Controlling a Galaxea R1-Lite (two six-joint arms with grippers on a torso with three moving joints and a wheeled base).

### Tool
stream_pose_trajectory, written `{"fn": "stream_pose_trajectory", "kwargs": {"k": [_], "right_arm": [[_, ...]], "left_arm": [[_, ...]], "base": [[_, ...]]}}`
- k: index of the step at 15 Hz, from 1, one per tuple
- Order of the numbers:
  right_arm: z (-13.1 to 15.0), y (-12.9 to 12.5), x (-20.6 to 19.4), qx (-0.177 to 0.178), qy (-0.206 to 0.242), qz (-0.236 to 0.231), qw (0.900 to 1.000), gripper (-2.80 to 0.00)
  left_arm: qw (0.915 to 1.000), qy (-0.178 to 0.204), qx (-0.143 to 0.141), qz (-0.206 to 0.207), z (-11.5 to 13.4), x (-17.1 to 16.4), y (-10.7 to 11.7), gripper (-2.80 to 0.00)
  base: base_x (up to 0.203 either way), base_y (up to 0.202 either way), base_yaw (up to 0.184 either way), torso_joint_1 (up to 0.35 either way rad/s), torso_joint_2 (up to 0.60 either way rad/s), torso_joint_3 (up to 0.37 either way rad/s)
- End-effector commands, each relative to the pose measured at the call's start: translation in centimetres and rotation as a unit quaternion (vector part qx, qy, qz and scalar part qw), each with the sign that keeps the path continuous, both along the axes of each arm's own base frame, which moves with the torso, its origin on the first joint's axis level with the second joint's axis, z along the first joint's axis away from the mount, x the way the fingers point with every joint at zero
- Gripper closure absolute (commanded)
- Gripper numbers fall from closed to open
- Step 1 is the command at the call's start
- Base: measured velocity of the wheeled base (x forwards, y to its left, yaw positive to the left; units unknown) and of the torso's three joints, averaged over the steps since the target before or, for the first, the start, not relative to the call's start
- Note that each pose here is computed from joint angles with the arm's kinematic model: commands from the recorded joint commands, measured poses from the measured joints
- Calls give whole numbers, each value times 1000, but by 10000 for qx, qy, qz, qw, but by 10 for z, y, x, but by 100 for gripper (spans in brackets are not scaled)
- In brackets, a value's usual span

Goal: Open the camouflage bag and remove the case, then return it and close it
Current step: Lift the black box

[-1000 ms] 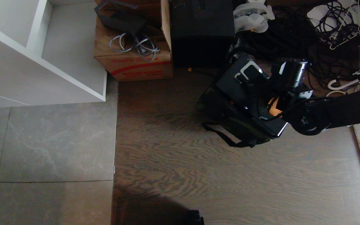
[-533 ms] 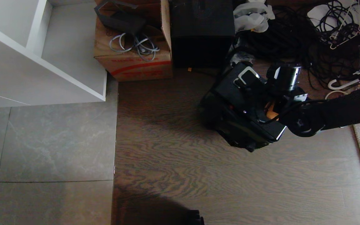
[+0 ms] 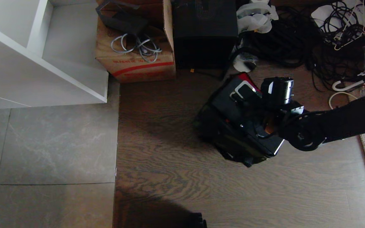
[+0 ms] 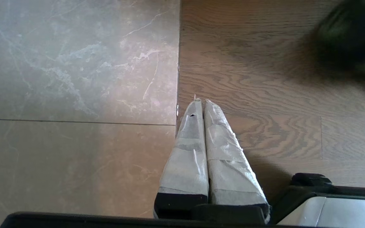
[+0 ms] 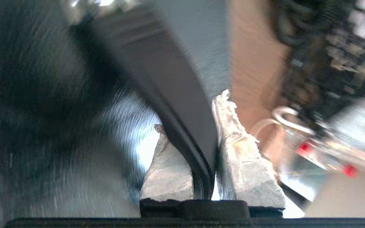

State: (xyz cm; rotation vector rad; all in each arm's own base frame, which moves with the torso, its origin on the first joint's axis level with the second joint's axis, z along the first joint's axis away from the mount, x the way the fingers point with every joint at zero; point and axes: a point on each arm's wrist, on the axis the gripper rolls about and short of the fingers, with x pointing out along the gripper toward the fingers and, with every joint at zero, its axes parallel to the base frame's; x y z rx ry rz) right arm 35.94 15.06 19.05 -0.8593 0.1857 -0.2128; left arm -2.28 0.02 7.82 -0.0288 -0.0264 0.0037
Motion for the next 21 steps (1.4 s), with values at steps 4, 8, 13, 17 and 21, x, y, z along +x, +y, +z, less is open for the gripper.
{"fn": "stream_pose_trajectory", "kwargs": {"k": [4,8,13,17,21], "right_arm": [[-20,6,5,205,125,-22,9997,0],[-23,8,9,255,102,-26,9996,0],[-32,10,14,329,176,-50,9993,0],[-42,12,19,312,235,-54,9992,0],[-77,20,29,503,465,-93,9976,0]], "left_arm": [[10000,40,-2,3,-2,1,0,0],[10000,40,-2,3,-2,1,0,0],[10000,40,-2,3,-2,1,0,0],[10000,40,-2,3,-2,1,0,0],[10000,40,-2,3,-2,1,0,0]], "base": [[0,0,0,0,0,0],[0,0,0,0,0,0],[0,0,0,0,0,0],[0,0,0,0,0,0],[0,0,0,0,0,0]]}}
